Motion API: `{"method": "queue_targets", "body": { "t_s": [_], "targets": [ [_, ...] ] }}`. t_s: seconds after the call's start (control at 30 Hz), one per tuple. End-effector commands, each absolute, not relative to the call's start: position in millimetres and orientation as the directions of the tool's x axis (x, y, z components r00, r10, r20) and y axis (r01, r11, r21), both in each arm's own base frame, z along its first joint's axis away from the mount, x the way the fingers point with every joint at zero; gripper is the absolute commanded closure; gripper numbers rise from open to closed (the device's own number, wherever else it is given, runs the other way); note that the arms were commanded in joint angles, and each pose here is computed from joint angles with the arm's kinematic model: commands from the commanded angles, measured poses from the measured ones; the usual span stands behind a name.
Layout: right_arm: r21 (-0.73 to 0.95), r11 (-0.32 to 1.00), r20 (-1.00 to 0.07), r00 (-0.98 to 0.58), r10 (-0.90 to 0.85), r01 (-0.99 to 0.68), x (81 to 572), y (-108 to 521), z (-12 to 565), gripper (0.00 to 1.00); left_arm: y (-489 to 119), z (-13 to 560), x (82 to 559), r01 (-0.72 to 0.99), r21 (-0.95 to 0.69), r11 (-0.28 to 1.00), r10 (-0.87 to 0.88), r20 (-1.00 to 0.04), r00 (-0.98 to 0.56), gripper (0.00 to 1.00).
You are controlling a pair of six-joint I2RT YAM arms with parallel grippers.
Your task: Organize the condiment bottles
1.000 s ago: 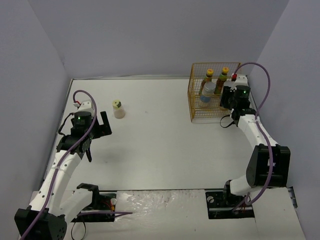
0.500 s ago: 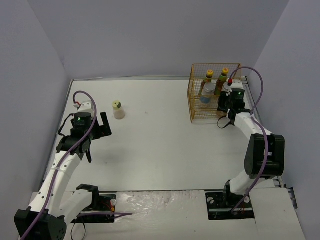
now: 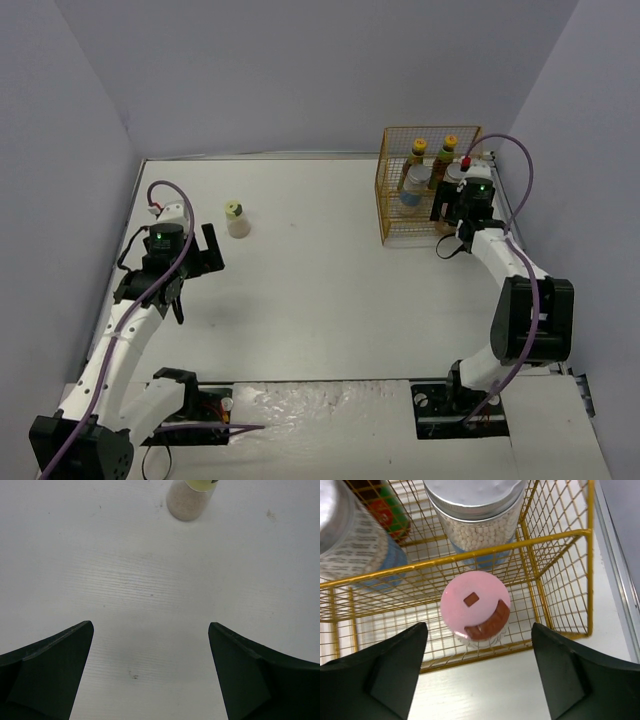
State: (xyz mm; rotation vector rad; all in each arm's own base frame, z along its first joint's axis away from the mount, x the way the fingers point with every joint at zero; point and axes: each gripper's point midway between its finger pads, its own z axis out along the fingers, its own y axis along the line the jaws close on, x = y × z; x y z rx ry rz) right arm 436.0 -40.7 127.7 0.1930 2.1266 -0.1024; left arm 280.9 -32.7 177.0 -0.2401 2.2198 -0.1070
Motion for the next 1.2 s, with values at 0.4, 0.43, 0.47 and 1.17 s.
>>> {"method": "queue_targets", "body": {
  "t_s": [0.4,0.43,0.47,1.17],
  "targets": [
    [0.298,0.954,-0.940,-0.176,0.294,0.000,385,9,294,0.00,-84,225,401,-0.047,-0.316,0.948,-0.292,-0.796,-0.530,0.03],
    [0.307,0.952,-0.938,-0.173,0.301,-0.010,384,11,295,0.00,-87,225,408,-0.043,-0.312,0.949,-0.286,-0.797,-0.532,0.03],
    [0.315,0.949,-0.936,-0.171,0.308,-0.019,382,14,295,0.00,-88,224,418,-0.046,-0.300,0.953,-0.278,-0.799,-0.534,0.03],
    [0.343,0.925,-0.924,-0.236,0.300,-0.165,370,45,270,0.00,-74,127,498,-0.280,-0.084,0.956,-0.257,-0.695,-0.671,0.43]
  ]
}}
